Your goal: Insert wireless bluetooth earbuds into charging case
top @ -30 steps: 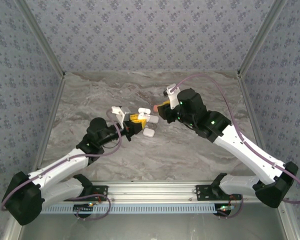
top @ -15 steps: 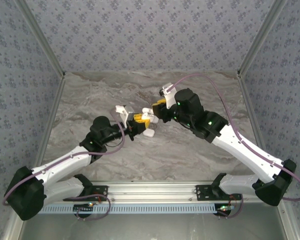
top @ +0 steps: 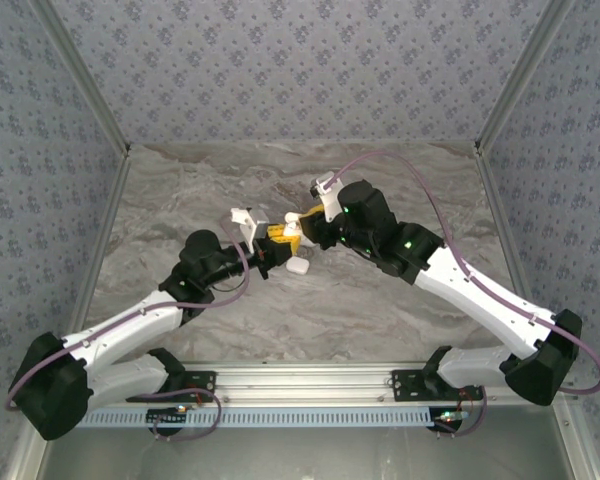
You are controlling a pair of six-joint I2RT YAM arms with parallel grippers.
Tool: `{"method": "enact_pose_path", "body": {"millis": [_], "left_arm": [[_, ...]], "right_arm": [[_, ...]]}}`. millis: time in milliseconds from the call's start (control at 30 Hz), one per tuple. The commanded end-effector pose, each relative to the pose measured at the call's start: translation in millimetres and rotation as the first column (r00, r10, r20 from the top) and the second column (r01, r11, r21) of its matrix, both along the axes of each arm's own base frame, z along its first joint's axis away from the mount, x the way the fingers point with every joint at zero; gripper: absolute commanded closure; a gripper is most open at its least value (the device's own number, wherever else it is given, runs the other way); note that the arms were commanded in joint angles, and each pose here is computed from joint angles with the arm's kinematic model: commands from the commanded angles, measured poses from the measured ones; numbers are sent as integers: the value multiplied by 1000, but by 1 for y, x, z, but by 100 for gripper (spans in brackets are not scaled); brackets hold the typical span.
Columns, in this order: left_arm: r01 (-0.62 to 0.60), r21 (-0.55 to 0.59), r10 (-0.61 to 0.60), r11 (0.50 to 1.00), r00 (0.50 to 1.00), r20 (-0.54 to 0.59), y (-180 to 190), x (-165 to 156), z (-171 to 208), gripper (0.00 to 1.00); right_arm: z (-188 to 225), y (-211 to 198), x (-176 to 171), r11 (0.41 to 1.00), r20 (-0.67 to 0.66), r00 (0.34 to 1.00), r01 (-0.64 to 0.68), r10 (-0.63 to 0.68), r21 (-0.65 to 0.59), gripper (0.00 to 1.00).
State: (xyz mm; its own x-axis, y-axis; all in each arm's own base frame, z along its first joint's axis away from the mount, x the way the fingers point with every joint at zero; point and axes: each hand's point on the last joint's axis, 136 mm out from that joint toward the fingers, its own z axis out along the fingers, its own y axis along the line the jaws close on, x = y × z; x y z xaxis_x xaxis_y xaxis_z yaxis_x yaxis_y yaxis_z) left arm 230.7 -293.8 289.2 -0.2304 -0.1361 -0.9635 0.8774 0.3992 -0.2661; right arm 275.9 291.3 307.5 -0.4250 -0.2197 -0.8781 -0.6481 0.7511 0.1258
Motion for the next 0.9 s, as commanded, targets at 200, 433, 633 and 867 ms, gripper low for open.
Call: {"method": "enact_pose_path", "body": {"millis": [200,433,633,867], "left_arm": [[13,-57,-9,998,998,66,-2,-3,28,100],[13,-59,-9,998,998,66,-2,-3,28,100],[15,-58,-11,998,998,65,-3,-3,28,100],[16,-59,-12,998,998,65,-4,-3,27,100]], "right_arm": [[-7,8,-14,998,-70,996,-53,55,22,68],[-14,9,-18,998,-103,992,-66,67,11,68],[-9,17,-23,993,-121,986,-115,119,41,65],[-5,16,-22,989,-145,981,-120,132,91,65]]}}
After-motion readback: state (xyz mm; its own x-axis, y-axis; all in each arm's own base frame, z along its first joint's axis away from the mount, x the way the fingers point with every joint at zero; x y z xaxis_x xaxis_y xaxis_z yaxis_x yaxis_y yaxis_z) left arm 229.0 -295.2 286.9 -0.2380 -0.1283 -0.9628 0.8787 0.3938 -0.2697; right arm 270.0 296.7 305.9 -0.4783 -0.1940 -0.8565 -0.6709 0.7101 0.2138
